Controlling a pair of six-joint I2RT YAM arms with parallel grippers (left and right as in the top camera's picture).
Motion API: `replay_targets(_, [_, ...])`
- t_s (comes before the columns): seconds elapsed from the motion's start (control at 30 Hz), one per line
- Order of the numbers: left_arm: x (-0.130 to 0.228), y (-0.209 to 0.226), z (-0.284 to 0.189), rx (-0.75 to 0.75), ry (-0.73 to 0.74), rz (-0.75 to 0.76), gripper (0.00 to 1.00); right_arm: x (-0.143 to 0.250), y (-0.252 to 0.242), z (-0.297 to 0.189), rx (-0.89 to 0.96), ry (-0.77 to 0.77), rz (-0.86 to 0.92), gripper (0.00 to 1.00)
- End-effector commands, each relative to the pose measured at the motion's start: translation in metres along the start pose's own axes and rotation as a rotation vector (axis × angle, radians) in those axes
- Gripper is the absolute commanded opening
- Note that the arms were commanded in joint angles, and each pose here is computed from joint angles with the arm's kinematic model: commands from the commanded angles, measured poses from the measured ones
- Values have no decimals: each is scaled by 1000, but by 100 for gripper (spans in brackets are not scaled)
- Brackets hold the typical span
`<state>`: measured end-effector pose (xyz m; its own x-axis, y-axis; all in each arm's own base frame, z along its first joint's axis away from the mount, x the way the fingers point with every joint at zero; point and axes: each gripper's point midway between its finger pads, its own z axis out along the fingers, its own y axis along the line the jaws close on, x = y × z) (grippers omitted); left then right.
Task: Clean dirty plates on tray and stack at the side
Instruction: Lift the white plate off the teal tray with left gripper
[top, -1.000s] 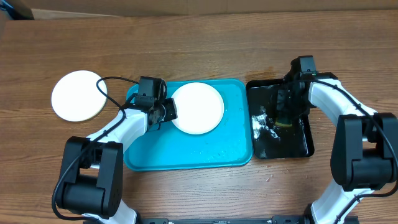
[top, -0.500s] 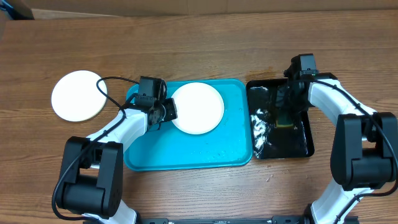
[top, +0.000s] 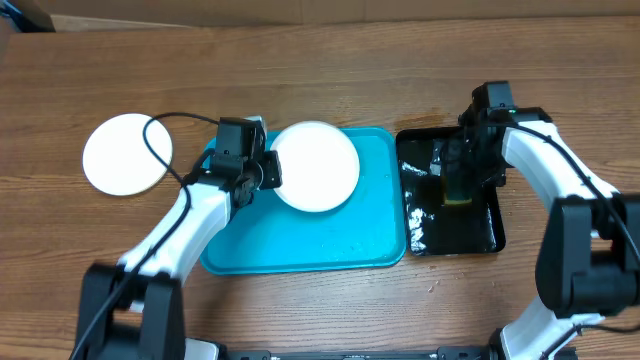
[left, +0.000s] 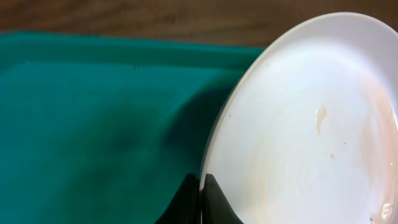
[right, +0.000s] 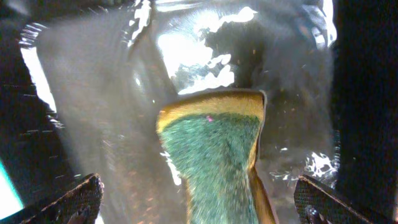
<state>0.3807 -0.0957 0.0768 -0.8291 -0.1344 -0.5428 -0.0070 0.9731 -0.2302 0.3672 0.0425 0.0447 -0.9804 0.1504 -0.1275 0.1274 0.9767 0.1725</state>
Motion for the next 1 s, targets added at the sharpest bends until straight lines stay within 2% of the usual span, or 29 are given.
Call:
replay_targets(0.0, [-25,-3,-30,-78,-131,55,4,-14,12,-33,-48,-88,-12,100])
replay_targets(0.27, [-42,-28,-63,-42,-163,52,4,-3,16,-58,-77,-88,16,100])
replay_targets(0.33, [-50,-31,-71,-42,-163,46,4,-12,12,-66,-80,-116,40,100])
replay_targets(0.57, [-86,-57,-103,-16,-166,35,4,-66,-52,-106,-63,-314,232,100])
replay_targets(0.8, [-103,-110,-83,-11,-94,126,4,-69,-118,-117,-12,-363,377,100])
replay_targets(0.83, [-107,-129,-75,-15,-92,172,4,-69,-127,-119,-6,-368,398,100])
replay_targets(0.97, [-105,-161,-57,-50,-102,248,4,-68,-131,-120,-3,-371,409,100])
